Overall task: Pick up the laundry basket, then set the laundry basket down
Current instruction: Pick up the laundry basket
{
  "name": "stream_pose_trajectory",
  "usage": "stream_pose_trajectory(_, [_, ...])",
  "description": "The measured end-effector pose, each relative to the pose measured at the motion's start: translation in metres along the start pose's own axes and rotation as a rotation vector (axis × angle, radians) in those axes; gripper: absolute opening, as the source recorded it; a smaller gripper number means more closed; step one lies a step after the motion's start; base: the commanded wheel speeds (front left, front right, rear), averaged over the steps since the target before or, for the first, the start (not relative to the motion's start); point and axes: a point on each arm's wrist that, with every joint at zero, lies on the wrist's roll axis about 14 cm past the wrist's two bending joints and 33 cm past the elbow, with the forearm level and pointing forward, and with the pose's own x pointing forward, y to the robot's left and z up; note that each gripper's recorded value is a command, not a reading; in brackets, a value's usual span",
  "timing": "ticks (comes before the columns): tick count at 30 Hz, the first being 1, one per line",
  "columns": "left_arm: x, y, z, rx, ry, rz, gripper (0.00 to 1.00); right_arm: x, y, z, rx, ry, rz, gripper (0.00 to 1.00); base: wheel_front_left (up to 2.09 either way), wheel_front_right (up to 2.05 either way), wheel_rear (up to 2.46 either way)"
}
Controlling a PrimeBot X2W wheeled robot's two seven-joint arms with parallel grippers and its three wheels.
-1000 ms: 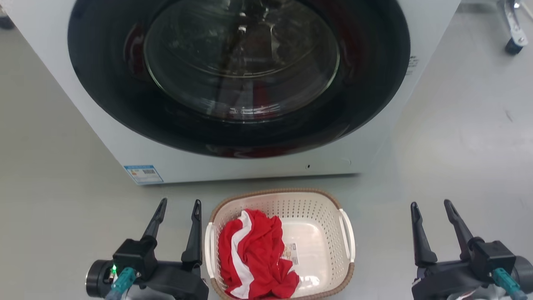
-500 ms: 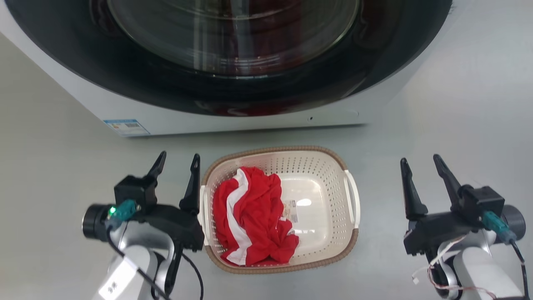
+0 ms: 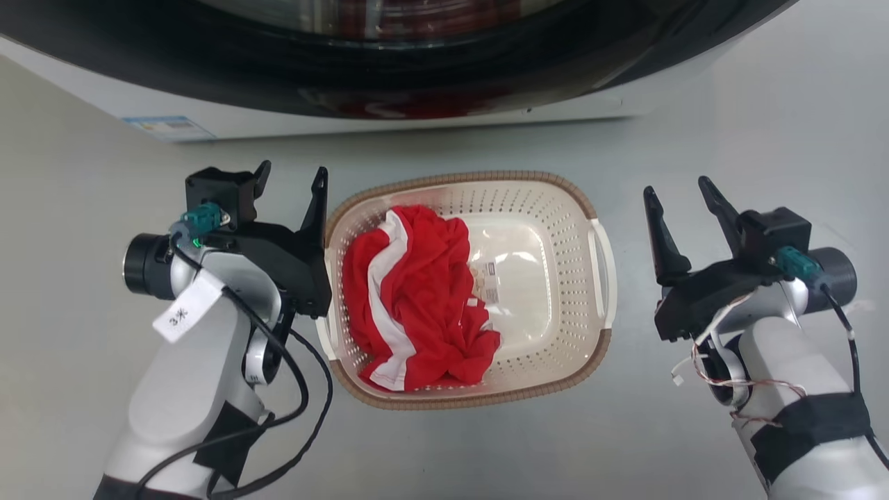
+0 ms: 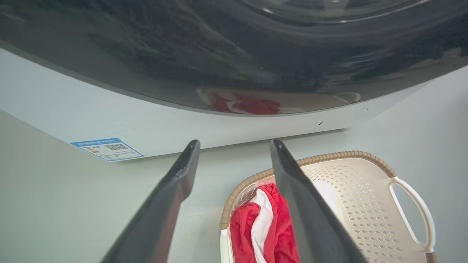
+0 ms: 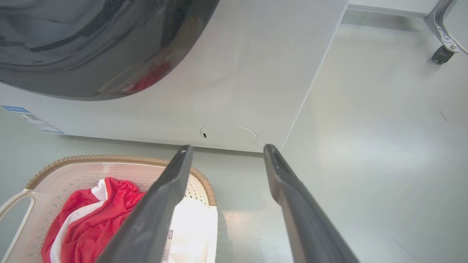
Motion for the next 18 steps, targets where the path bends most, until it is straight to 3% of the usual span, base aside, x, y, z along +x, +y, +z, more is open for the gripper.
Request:
stream_pose_trajectory(9, [0.026, 0.004, -0.067, -0.037, 0.187, -0.010, 1.00, 0.024, 0.008, -0.062, -0.057, 0.173, 0.058, 1.00, 0.00, 0.00, 0.00])
stream_pose_trajectory(18, [0.019, 0.020, -0.129, -0.080, 0.354, 0.038, 1.00, 0.026, 0.016, -0.109, -0.044, 0.297, 0.083, 1.00, 0.00, 0.00, 0.00])
